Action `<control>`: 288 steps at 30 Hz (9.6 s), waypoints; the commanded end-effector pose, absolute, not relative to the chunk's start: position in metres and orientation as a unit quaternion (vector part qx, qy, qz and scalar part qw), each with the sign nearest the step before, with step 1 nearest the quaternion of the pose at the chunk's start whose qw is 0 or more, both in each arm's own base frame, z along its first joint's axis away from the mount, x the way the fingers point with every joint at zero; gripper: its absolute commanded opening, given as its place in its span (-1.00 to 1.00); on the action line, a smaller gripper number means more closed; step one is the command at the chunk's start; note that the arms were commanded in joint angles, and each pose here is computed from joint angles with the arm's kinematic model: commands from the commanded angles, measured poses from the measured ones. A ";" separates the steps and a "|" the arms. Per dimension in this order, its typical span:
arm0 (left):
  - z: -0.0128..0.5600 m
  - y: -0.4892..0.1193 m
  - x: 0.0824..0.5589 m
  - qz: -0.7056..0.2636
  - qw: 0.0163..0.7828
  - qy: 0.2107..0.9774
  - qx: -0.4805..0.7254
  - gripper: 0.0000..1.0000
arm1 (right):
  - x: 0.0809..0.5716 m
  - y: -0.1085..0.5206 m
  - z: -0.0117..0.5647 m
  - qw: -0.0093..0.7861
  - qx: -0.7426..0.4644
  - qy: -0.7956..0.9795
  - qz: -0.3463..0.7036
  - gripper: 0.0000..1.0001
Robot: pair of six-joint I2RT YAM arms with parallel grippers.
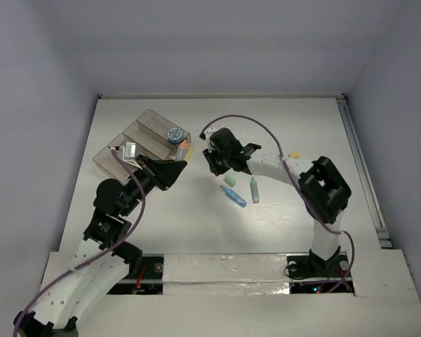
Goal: Sort the stationery into containers
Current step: Pick up the pen cap from the center of the board, then close the pen cap on the pen, then place the pen in the storage box, then pick up the pen from the center of the board.
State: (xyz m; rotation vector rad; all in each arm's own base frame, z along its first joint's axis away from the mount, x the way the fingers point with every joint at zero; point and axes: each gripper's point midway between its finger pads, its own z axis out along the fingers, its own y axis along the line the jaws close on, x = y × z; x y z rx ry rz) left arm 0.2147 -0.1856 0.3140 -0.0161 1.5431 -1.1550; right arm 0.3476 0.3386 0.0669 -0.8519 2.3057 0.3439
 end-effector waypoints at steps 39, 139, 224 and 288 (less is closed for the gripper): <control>0.255 -0.252 0.263 -0.418 0.644 0.640 0.041 -1.00 | 0.361 0.321 0.314 0.539 0.104 0.721 0.423 -0.99; 0.287 -0.235 0.288 -0.364 0.698 0.616 -0.006 -1.00 | 0.273 0.389 0.254 0.372 0.035 0.736 0.564 -1.00; 0.357 -0.129 0.189 -0.394 0.670 0.625 -0.076 0.91 | 0.446 0.573 0.231 0.523 -0.273 0.656 0.471 0.57; 0.222 -0.277 0.229 -0.440 0.553 0.698 0.114 -0.16 | 0.306 0.188 0.055 0.270 -0.032 0.957 0.102 0.26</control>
